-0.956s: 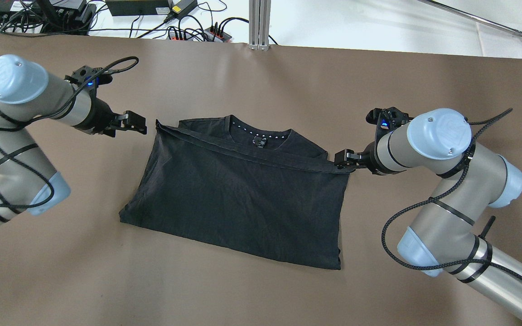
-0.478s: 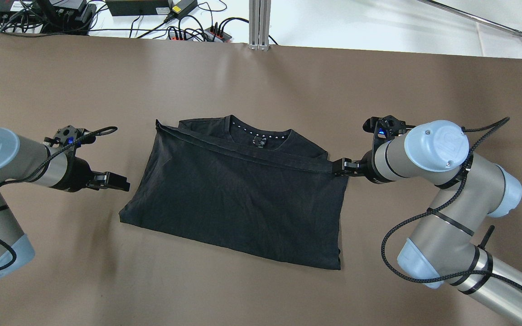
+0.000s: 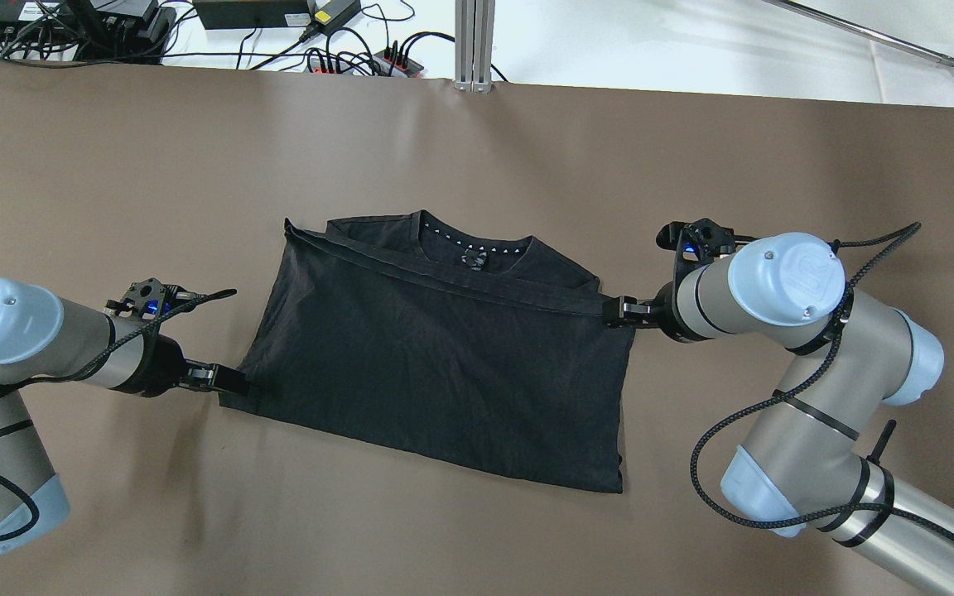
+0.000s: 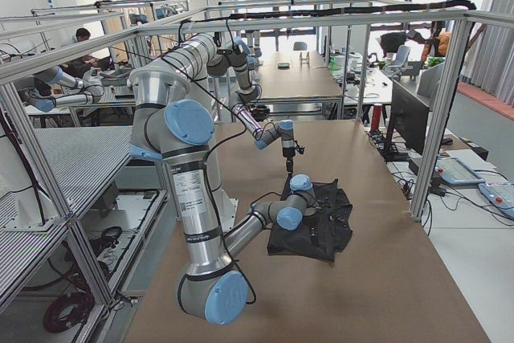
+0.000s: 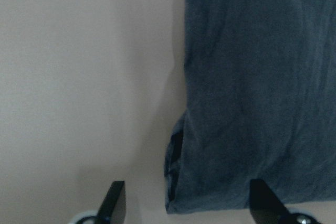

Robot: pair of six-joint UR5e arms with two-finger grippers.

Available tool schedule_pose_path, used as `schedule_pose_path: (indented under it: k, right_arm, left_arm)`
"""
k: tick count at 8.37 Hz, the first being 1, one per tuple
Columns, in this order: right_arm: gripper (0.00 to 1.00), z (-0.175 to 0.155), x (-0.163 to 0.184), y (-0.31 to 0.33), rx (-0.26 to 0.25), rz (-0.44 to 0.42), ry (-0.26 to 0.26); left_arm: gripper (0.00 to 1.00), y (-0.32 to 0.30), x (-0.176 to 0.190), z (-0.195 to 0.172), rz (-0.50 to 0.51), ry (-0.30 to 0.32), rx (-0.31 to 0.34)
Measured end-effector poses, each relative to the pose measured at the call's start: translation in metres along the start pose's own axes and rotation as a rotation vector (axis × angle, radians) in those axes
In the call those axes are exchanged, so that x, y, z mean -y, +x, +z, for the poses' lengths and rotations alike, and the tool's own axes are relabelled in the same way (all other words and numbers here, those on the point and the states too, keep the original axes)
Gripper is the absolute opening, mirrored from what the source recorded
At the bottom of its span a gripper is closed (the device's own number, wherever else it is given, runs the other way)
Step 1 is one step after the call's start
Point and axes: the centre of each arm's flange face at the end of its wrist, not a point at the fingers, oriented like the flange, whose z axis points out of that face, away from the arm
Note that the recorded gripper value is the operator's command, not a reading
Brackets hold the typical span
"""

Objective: Fold clothes
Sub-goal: 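Grasp the folded shirt's side edge with the left gripper and pull it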

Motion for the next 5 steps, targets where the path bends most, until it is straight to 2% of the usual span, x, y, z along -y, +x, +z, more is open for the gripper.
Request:
schedule_pose_path:
  k: [1,3,4,5]
  right_arm:
    - [0.94,0.001,0.000,0.001,-0.001,0.000,0.000]
    - [0.94,0.001,-0.001,0.001,-0.004,0.001,-0.001]
    - [0.94,0.002,-0.001,0.002,-0.004,0.001,-0.001]
    - [0.94,0.002,-0.001,0.002,-0.005,0.001,-0.001]
  left_arm:
    - [0.72,0.001,0.000,0.005,0.002,-0.005,0.001]
    - [0.50,0.003,0.005,0.017,0.005,-0.005,0.002]
    - [0.34,0.003,0.007,0.020,0.007,-0.002,-0.002]
    - [0.11,0.002,0.007,0.022,0.007,-0.001,-0.005]
